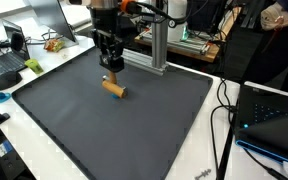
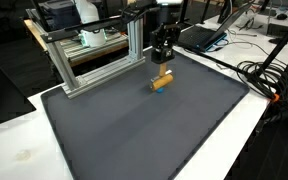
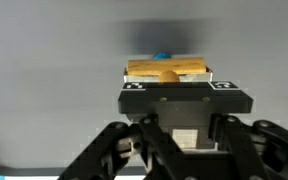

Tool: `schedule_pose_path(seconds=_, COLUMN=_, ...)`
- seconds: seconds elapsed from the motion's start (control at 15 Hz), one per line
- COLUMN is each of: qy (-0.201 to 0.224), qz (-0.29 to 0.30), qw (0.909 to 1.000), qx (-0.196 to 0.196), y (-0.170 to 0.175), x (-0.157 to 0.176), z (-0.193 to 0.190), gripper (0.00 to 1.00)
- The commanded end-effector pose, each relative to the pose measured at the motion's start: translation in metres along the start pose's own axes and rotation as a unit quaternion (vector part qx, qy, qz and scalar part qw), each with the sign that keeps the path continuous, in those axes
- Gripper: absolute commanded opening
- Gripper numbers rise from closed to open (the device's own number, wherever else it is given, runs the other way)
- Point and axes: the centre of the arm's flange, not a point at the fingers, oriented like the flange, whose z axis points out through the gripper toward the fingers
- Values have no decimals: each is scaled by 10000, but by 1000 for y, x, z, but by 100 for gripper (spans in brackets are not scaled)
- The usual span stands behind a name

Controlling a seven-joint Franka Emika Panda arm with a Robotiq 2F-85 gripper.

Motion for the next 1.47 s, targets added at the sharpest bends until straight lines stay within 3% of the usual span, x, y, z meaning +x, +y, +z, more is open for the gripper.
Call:
schedule_pose_path(seconds=0.0, qy=-47, qz=-9, qw=9999, qx=92, y=0, x=10, z=3, gripper=22)
schedule_pose_path(seconds=1.4, qy=-397, qz=-4, qw=9992, qx=56, y=3, x=9, z=30, gripper=22)
